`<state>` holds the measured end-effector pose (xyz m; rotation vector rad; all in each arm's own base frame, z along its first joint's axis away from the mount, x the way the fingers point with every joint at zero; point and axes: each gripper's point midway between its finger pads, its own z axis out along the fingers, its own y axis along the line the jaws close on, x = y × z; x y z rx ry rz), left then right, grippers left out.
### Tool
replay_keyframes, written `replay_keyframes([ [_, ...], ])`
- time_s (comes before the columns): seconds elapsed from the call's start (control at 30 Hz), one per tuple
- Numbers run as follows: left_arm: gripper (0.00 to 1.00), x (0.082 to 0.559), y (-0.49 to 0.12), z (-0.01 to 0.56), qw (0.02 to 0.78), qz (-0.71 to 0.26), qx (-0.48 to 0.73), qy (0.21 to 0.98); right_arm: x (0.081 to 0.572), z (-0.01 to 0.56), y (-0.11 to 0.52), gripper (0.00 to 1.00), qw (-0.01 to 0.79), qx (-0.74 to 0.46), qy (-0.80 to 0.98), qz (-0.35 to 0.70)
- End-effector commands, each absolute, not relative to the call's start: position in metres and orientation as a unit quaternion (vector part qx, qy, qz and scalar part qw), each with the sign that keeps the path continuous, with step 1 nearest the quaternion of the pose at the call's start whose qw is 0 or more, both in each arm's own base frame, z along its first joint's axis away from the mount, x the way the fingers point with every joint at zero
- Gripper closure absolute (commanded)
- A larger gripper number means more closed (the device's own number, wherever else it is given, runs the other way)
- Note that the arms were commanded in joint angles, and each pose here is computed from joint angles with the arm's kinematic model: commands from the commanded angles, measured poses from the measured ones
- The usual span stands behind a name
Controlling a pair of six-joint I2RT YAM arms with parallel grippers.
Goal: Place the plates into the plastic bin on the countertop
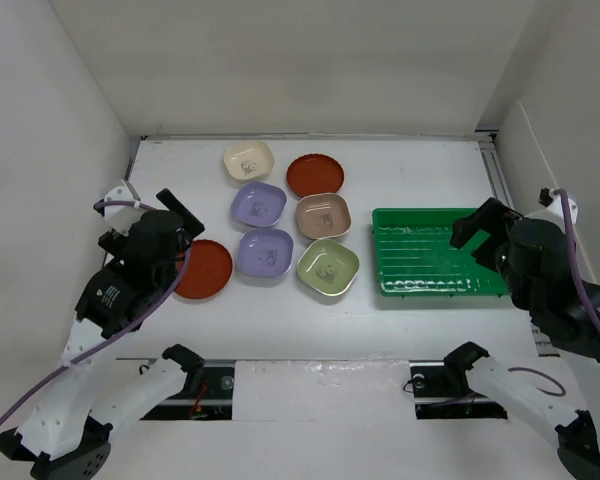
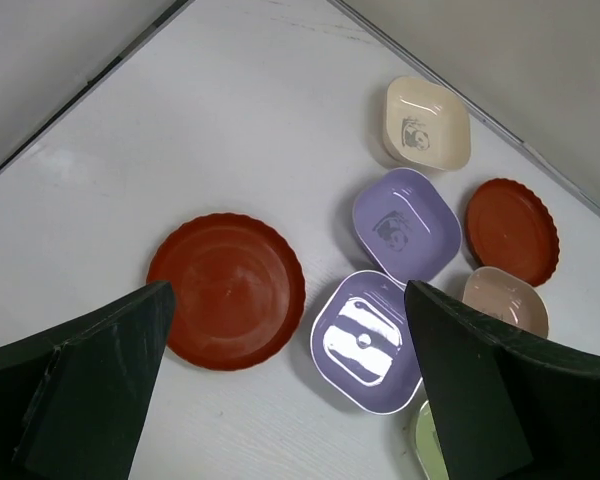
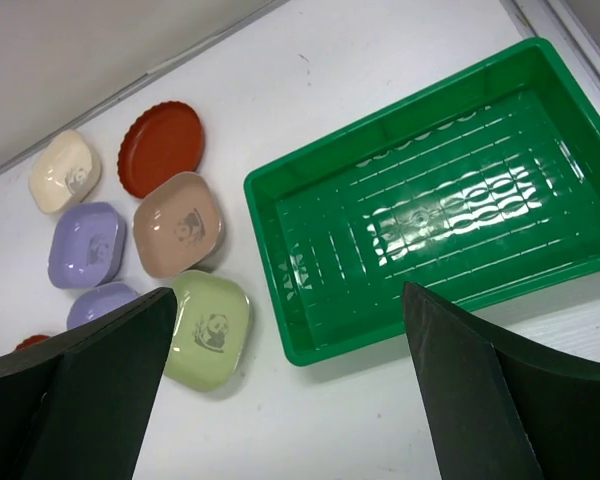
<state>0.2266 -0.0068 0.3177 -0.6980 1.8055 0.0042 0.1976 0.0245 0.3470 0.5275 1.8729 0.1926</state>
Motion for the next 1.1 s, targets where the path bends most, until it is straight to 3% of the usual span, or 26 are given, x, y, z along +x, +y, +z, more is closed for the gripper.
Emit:
replay_keyframes([
  [0.0,0.00,0.228,-0.005,0.315,0.570,0.004,-0.311,0.760,0.203,0.356,0.026,0.00,0.576,0.225,0.781,0.091],
  [0.2,0.00,0.235,-0.012,0.308,0.564,0.000,-0.306,0.767,0.213,0.367,0.050,0.00,0.590,0.196,0.769,0.149],
  [0.4,0.00,0.253,-0.037,0.280,0.544,-0.028,-0.283,0.789,0.256,0.358,0.099,0.00,0.564,0.163,0.786,0.194],
  [0.53,0.00,0.265,-0.060,0.252,0.521,-0.047,-0.249,0.815,0.318,0.360,0.142,0.00,0.551,0.136,0.793,0.221],
  [0.57,0.00,0.266,-0.063,0.243,0.507,-0.039,-0.242,0.826,0.345,0.338,0.156,0.00,0.527,0.127,0.814,0.208],
  [0.8,0.00,0.269,-0.072,0.228,0.491,-0.036,-0.208,0.845,0.475,0.319,0.179,0.00,0.526,0.088,0.829,0.170],
  [0.83,0.00,0.269,-0.075,0.232,0.494,-0.047,-0.207,0.843,0.499,0.272,0.191,0.00,0.490,0.060,0.857,0.149],
  [0.9,0.00,0.270,-0.077,0.233,0.495,-0.053,-0.201,0.844,0.523,0.266,0.195,0.01,0.476,0.055,0.866,0.141],
  [0.93,0.00,0.270,-0.077,0.229,0.492,-0.048,-0.196,0.847,0.540,0.223,0.195,0.04,0.444,0.052,0.886,0.120],
  [1.07,0.00,0.271,-0.082,0.227,0.488,-0.056,-0.186,0.851,0.570,0.182,0.204,0.05,0.423,0.039,0.897,0.120],
])
